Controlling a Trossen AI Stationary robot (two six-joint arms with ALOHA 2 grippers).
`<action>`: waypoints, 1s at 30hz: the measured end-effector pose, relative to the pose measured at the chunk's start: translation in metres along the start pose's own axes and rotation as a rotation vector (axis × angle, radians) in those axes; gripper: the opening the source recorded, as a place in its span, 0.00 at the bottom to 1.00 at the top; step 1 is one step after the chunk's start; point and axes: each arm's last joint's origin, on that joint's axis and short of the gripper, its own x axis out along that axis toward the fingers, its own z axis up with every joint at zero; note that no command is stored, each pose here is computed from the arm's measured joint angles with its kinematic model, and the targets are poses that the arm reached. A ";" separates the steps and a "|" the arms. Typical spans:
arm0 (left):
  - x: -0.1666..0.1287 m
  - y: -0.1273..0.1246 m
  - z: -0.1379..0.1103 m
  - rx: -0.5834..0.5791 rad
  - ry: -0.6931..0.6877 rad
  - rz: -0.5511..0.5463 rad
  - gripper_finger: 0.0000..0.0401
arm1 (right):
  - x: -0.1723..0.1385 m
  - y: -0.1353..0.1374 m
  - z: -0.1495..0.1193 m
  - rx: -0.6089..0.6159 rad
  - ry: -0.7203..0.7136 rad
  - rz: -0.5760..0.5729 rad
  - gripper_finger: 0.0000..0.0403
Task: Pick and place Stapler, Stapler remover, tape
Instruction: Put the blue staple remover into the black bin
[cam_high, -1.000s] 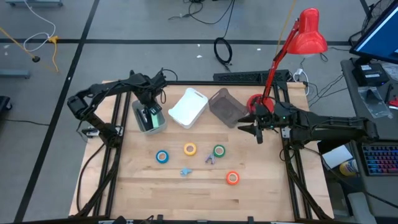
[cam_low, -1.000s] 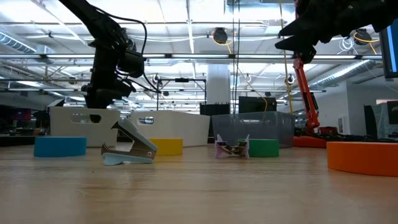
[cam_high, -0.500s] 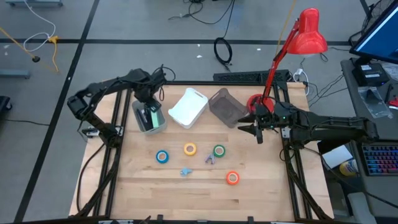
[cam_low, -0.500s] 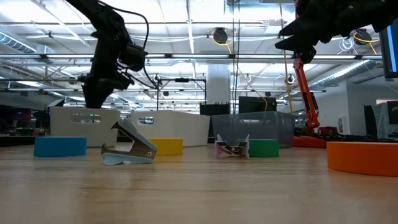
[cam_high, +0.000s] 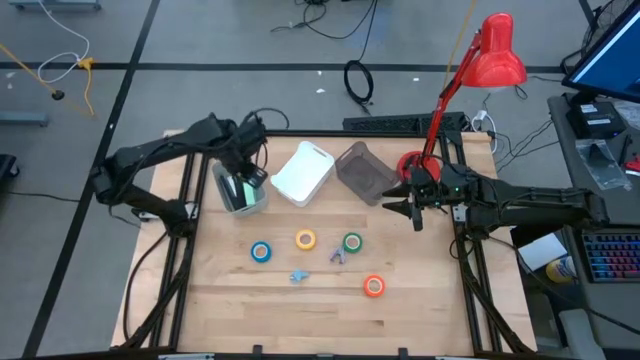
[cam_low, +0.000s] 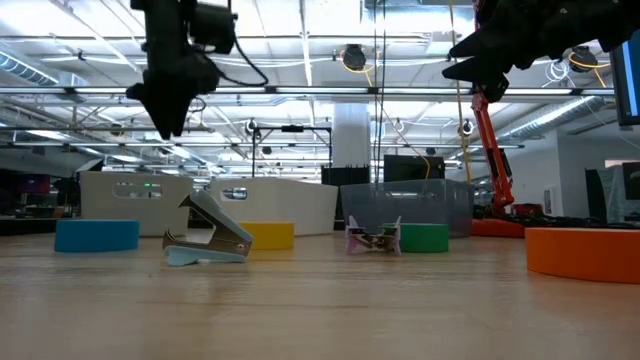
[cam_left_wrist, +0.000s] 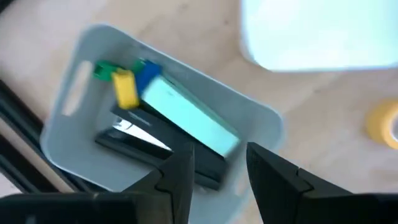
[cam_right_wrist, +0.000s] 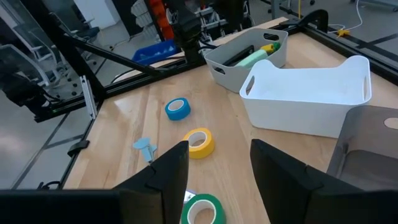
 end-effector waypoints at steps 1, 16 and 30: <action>-0.003 -0.006 -0.004 0.005 -0.014 -0.010 0.37 | 0.000 0.000 0.000 0.000 0.000 0.000 0.41; -0.027 -0.104 -0.056 0.330 -0.259 -0.310 0.37 | 0.000 0.000 0.000 -0.015 0.000 0.000 0.40; -0.013 -0.161 -0.083 0.484 -0.227 -0.473 0.37 | 0.000 0.000 0.000 -0.015 0.000 0.000 0.40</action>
